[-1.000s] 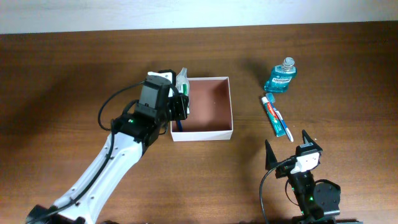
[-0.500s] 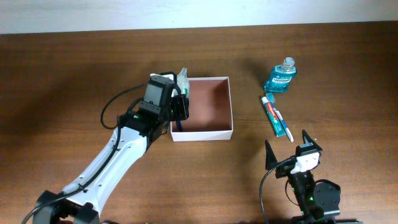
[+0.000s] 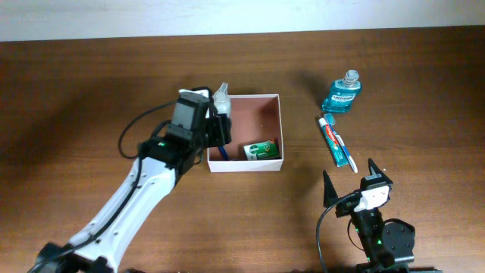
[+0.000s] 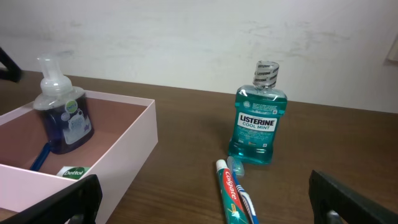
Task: Pack container
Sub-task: 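Carry the soap bar into the box and release it, then withdraw the left gripper from the box to the left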
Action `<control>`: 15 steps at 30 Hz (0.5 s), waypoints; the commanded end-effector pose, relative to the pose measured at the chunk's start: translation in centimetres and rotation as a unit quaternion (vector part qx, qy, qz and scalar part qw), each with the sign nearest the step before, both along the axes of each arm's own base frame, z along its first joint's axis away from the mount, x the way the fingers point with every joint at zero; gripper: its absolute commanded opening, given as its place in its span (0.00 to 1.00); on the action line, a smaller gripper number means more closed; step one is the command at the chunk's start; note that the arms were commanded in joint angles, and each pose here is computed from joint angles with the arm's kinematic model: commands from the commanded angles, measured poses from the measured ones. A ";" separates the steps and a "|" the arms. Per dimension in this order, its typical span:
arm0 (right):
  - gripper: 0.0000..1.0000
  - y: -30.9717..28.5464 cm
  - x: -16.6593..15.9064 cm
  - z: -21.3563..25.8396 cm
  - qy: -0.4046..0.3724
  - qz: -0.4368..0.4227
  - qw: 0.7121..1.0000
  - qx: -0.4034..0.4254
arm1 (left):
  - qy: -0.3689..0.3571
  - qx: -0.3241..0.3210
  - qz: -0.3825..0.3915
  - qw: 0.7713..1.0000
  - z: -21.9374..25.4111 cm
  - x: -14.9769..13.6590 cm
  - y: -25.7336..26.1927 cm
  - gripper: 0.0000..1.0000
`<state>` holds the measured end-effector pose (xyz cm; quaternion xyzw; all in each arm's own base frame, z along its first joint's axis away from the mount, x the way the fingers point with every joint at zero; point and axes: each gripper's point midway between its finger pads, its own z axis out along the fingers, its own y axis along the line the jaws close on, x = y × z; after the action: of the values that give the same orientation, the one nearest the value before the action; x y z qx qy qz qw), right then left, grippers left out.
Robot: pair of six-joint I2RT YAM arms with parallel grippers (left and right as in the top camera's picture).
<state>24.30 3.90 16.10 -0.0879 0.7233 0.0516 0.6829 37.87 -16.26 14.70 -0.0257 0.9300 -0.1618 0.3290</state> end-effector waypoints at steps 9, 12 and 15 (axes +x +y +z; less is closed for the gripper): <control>0.99 -0.1 0.0 -0.2 0.002 -0.001 1.000 0.000 | 0.004 0.067 0.164 0.984 2.5 -0.4 12.5 0.79; 0.99 -0.1 0.0 -0.2 0.002 -0.001 1.000 0.000 | 0.029 0.115 0.226 0.967 1.7 -1.6 16.8 0.99; 0.99 -0.1 0.0 -0.2 0.002 -0.001 1.000 0.000 | 0.050 0.172 0.289 0.941 1.5 -3.1 21.3 0.99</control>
<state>24.30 3.90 16.10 -0.0877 0.7234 0.0518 0.6829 35.27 0.80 14.47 -0.2060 0.9328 0.0252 0.2946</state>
